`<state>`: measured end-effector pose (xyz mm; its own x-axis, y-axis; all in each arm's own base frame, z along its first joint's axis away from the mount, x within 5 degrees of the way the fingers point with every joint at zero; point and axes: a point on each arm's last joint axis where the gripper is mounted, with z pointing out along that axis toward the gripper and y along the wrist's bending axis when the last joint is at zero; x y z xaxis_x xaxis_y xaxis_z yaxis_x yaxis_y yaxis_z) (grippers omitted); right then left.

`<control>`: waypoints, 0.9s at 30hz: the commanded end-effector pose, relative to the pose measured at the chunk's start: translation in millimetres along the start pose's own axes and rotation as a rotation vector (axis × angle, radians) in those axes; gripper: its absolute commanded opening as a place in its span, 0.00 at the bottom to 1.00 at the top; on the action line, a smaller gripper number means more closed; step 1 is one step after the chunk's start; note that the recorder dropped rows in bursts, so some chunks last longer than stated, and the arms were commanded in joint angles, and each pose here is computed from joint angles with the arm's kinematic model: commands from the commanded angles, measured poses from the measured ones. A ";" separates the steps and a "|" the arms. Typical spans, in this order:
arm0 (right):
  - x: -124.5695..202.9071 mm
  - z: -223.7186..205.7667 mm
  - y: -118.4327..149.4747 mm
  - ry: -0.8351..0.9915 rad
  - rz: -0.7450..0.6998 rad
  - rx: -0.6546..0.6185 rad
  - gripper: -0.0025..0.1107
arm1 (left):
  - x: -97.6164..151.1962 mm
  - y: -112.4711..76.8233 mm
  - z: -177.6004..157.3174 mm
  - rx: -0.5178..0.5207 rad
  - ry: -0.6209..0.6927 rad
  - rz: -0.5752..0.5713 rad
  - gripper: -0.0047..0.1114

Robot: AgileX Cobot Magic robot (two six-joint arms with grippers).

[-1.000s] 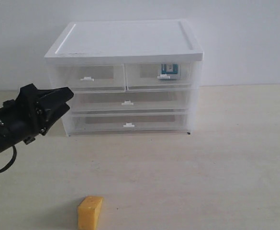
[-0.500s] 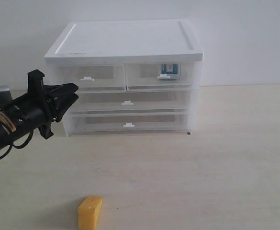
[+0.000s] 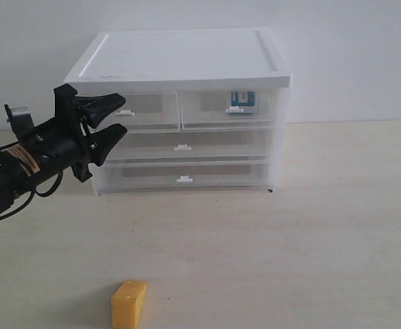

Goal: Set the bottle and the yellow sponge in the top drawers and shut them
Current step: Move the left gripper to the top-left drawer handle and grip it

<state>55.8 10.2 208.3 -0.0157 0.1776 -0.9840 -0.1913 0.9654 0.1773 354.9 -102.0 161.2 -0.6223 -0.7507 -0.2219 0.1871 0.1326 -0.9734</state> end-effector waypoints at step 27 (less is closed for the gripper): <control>0.1 -0.3 0.1 -0.013 -0.006 -0.003 0.02 | 11.3 4.5 21.3 -0.007 -0.175 -0.070 0.16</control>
<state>55.7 10.2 208.4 -0.0141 0.1780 -0.9839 -0.1916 0.9653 0.1773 363.7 -123.8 154.4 -0.5164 -0.8456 -0.1353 0.1222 0.0837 -0.9890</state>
